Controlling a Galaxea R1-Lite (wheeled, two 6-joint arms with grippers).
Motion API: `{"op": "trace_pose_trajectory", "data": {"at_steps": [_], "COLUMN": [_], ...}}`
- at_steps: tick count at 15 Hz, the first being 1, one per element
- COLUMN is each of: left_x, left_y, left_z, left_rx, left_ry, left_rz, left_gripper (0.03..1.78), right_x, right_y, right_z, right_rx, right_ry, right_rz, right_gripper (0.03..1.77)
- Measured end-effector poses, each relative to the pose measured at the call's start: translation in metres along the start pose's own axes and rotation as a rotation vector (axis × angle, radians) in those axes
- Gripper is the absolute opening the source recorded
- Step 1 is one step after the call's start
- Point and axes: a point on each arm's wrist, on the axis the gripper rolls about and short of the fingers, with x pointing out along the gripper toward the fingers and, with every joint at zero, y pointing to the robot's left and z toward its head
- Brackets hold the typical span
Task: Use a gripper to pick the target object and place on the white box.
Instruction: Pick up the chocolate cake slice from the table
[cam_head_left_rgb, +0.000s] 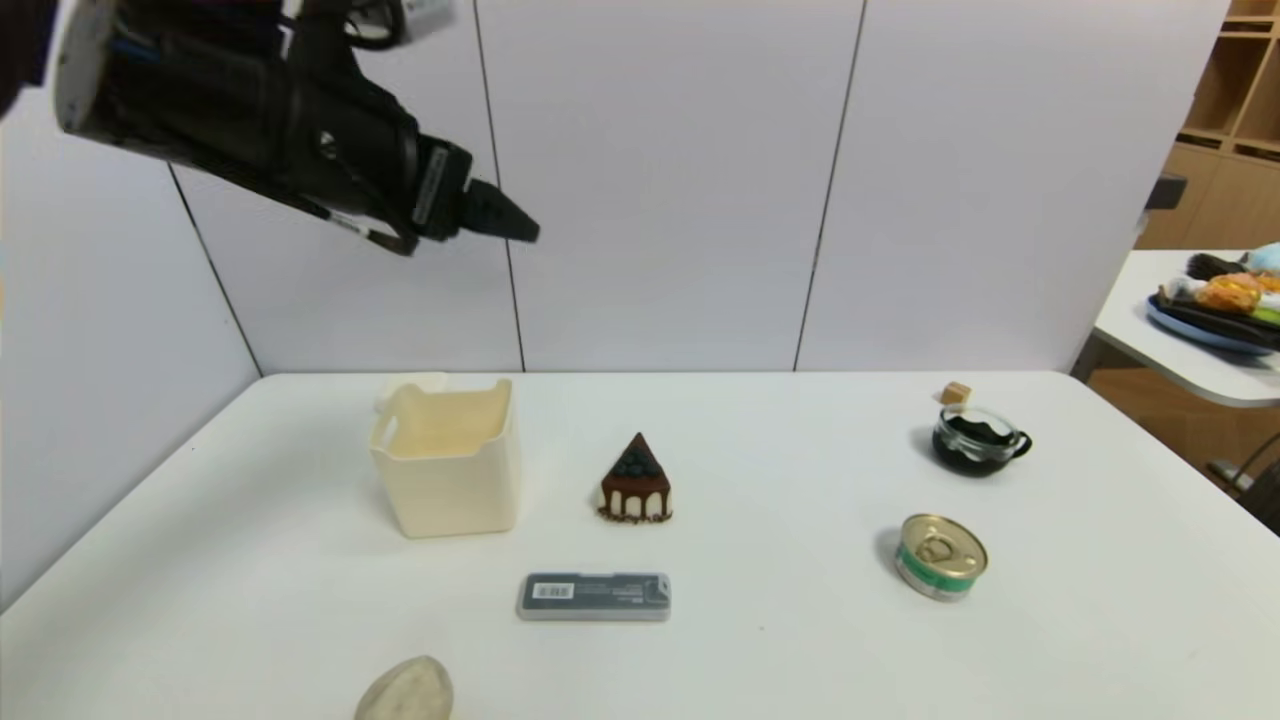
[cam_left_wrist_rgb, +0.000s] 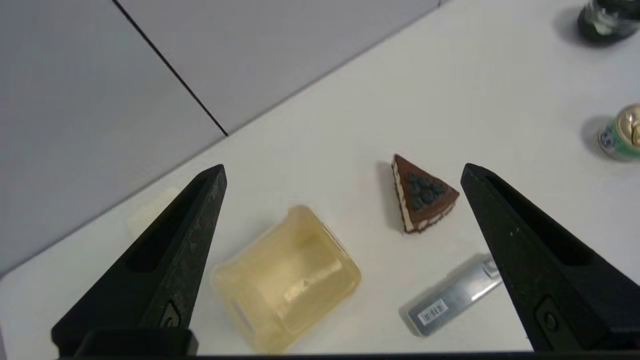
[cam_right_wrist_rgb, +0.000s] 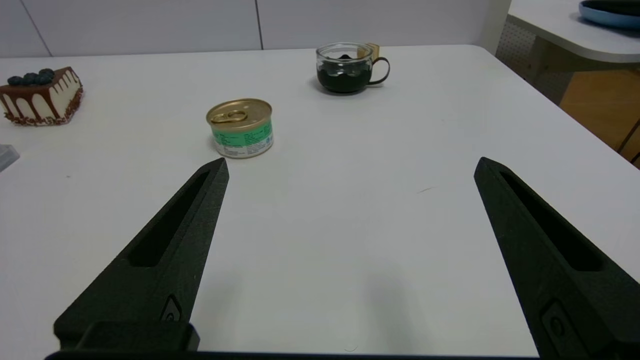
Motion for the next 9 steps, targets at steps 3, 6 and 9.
{"op": "trace_pose_trajectory", "data": {"at_steps": [3,6,9], "left_x": [0.042,0.078,0.111], "left_y": [-0.024,-0.048,-0.066], "left_z": [-0.013,-0.022,-0.033], "left_rx": [0.023,0.054,0.077], "left_ry": [0.129,0.176,0.206], "left_rz": [-0.082,-0.142,-0.155], "left_gripper": [1.69,1.69,1.69], "right_x": [0.000,0.000,0.000], "right_y": [0.000,0.000,0.000], "right_z": [0.000,0.000,0.000], "right_rx": [0.000,0.000,0.000], "right_ry": [0.000,0.000,-0.001], "right_rz": [0.000,0.000,0.000], "right_gripper": [1.70,1.70,1.70]}}
